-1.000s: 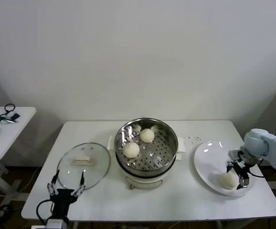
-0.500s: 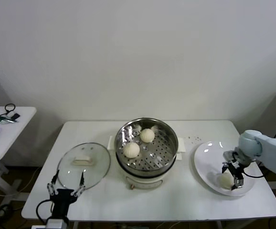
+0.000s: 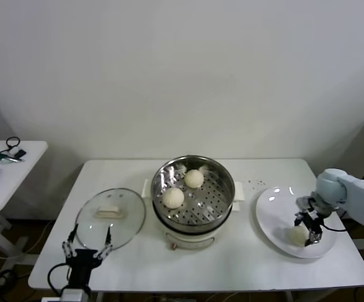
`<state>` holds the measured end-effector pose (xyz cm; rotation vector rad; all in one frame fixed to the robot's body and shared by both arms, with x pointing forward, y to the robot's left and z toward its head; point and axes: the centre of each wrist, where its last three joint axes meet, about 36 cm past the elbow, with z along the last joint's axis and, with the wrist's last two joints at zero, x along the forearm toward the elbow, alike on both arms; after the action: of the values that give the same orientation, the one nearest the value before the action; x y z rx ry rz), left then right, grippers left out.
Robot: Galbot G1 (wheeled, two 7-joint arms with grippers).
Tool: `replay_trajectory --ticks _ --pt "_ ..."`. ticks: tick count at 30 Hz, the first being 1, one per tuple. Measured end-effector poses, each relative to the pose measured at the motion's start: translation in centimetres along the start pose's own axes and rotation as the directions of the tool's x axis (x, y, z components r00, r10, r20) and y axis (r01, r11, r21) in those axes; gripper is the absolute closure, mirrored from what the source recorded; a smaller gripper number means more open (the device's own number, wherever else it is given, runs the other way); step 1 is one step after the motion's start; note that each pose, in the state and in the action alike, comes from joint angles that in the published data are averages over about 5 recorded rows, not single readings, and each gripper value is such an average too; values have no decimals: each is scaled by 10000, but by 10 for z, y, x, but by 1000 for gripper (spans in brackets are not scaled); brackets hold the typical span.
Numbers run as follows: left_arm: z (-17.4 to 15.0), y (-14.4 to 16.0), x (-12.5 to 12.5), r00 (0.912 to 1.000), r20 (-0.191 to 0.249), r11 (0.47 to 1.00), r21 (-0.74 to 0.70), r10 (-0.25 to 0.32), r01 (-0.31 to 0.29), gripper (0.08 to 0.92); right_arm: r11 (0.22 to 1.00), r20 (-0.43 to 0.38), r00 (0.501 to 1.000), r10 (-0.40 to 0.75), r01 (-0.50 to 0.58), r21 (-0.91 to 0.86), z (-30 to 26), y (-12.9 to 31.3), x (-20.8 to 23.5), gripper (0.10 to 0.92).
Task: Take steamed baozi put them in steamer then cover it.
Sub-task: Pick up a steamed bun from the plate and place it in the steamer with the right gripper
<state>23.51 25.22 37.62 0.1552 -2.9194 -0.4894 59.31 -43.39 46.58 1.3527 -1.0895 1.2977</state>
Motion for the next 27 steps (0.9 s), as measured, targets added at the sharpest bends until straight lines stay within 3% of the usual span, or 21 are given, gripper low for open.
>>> replay_trajectory --ticks 7,13,21,27 --pt "0 -1 2 10000 -22 10000 -16 49 -49 177 9841 33 9986 528 -525 1698 -16 -30 50 335" --pt "-1 0 6 9999 -31 9999 -129 104 -105 177 9066 -67 9923 1239 -1105 4073 -52 -60 116 330" --pt "-2 0 9 9999 -35 9998 -128 131 -132 177 6927 -88 9728 2313 -1583 7036 -125 -80 208 326" --pt "-3 0 10 9998 -1 9998 -4 179 -179 177 4997 1 9638 2668 -1384 8551 -194 -79 242 319"
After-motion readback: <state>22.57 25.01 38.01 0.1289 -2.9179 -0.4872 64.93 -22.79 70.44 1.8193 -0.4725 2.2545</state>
